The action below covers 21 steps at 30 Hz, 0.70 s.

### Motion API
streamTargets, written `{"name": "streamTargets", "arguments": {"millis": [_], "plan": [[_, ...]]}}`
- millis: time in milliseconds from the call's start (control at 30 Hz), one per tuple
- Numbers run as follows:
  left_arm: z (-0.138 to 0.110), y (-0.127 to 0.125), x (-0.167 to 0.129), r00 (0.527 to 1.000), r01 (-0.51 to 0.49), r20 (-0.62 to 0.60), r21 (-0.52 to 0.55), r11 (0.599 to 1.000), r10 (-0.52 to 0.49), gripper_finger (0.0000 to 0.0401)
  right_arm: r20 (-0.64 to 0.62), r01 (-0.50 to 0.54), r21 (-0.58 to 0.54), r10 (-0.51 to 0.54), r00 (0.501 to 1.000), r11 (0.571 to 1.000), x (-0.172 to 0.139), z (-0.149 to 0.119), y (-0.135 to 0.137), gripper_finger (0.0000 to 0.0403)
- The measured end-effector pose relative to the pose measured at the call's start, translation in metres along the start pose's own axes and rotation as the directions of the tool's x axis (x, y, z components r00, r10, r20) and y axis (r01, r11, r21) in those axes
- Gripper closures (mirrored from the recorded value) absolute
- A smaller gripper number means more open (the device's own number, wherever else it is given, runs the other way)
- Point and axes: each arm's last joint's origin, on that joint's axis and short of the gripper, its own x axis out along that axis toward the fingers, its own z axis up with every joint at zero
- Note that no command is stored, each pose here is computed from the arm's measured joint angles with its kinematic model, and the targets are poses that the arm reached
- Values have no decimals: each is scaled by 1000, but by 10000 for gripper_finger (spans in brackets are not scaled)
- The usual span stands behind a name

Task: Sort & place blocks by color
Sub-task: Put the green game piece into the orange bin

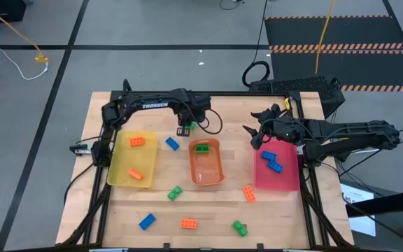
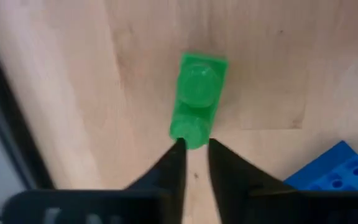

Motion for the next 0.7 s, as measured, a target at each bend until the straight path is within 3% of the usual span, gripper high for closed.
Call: {"name": "streamTargets", "arguments": {"millis": [200, 333, 500, 700], "plan": [[3, 2, 2, 1000, -11, 27, -10, 1000, 11, 185, 0, 0, -3, 0, 1000, 1000, 0, 0, 0, 133], [2, 3, 3, 998, 45, 53, -10, 999, -44, 128, 0, 0, -4, 0, 1000, 1000, 0, 0, 0, 133], [0, 1, 24, 997, 73, 11, -7, 997, -72, 114, -2, 1, -2, -1, 1000, 1000, 0, 0, 0, 133], [-5, -1, 44, 998, 57, 1, 18, 998, -57, 135, -3, 1, -3, -1, 1000, 1000, 0, 0, 0, 133]]}}
